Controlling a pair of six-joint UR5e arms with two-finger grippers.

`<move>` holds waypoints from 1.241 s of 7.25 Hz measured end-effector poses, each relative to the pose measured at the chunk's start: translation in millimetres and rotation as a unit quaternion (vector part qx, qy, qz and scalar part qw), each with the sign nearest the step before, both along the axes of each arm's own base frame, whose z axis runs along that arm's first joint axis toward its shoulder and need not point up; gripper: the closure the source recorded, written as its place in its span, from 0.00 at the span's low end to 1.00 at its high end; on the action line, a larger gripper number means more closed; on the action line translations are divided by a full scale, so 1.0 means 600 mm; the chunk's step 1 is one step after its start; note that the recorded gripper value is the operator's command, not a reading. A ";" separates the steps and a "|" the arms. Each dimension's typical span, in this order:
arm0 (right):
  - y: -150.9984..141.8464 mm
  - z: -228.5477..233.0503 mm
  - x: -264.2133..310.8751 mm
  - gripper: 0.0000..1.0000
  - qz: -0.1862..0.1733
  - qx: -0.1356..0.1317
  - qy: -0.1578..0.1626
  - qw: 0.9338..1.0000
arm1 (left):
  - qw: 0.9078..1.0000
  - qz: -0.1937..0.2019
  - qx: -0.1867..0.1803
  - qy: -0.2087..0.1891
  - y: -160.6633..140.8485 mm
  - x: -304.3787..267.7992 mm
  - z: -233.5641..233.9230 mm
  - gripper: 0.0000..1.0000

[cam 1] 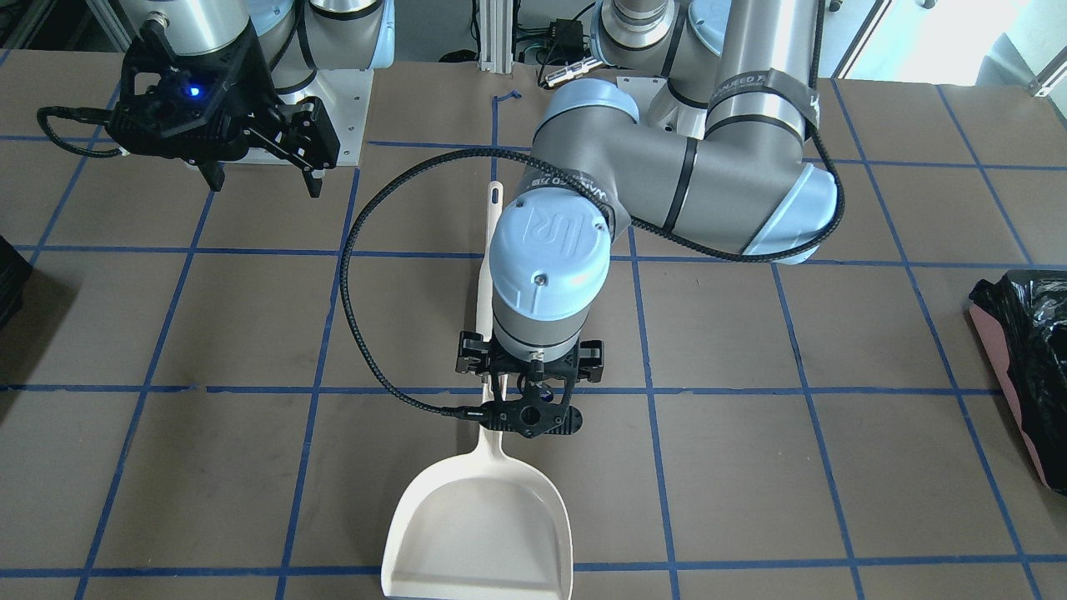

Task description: Sweep and dump trash in nearest bin

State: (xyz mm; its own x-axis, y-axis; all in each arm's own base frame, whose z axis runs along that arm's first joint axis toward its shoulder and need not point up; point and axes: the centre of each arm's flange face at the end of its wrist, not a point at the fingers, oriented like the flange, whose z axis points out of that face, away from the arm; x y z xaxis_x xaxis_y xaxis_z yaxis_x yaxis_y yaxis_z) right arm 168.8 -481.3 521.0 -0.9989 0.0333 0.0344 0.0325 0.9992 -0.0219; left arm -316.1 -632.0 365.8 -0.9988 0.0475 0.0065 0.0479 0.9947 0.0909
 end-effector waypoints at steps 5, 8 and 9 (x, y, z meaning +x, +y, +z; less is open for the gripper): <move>0.000 0.000 0.000 0.00 0.000 0.000 0.000 1.000 | 0.998 0.042 -0.031 -0.032 0.062 0.190 0.112 0.00; 0.000 0.000 0.000 0.00 0.000 0.000 0.000 1.000 | 0.998 0.039 -0.034 -0.031 0.161 0.215 0.177 0.00; 0.000 0.000 0.000 0.00 0.000 0.000 0.000 1.000 | 0.998 0.026 -0.040 -0.029 0.193 0.220 0.198 0.00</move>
State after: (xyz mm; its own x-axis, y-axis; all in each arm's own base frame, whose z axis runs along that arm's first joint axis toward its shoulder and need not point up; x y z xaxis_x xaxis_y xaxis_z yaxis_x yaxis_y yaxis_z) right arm 168.8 -481.3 520.9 -0.9988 0.0336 0.0344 0.0329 0.9992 -0.0216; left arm -183.8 -515.9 484.5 -0.9985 -0.0055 -0.0536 -0.0061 0.9999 0.0117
